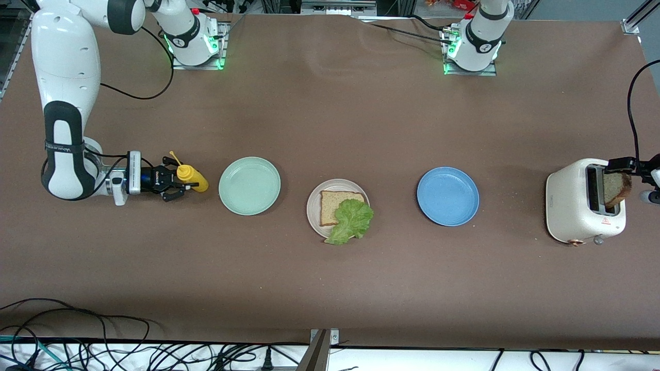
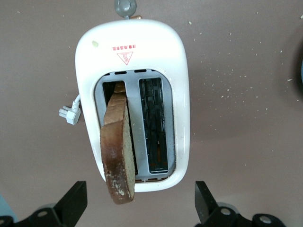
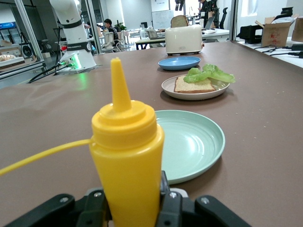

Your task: Make sandwich on beige plate with both arms

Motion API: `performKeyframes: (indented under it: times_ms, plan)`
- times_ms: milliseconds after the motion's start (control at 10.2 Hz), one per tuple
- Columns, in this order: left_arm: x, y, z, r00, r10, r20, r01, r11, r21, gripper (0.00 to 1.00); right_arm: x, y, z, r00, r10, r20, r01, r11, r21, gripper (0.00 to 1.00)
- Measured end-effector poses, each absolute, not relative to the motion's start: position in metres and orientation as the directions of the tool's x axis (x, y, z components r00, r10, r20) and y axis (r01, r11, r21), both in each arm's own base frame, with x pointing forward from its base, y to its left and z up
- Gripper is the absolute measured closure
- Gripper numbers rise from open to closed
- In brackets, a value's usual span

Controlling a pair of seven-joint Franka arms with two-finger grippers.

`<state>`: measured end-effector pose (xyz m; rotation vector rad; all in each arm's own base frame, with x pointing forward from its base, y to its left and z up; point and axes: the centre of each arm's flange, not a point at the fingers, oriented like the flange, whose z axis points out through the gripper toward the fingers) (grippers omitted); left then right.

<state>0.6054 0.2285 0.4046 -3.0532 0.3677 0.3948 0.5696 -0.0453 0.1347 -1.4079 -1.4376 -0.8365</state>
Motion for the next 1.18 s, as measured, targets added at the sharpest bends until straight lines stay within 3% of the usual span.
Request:
performKeyframes:
  times_ms: [295,591,689,1181]
  plan:
    - [0.605,0.229,0.404,0.94,-0.228,-0.256,-0.238,-0.971,-0.01,0.0,0.598,-0.04,0.157,0.223,0.424,0.878,0.963,0.043,-0.265,0.77]
    - [0.605,0.231,0.404,0.94,-0.225,-0.256,-0.235,-0.972,-0.01,0.0,0.631,-0.016,0.2,0.334,0.585,0.739,0.926,-0.056,-0.374,0.89]
    - [0.605,0.231,0.404,0.94,-0.224,-0.256,-0.235,-0.972,-0.01,0.0,0.639,0.003,0.219,0.35,0.653,0.672,0.918,-0.098,-0.383,0.96]
    - [0.604,0.232,0.404,0.941,-0.223,-0.255,-0.233,-0.972,-0.01,0.0,0.641,0.159,0.296,0.328,0.888,0.322,0.928,-0.239,-0.287,0.96]
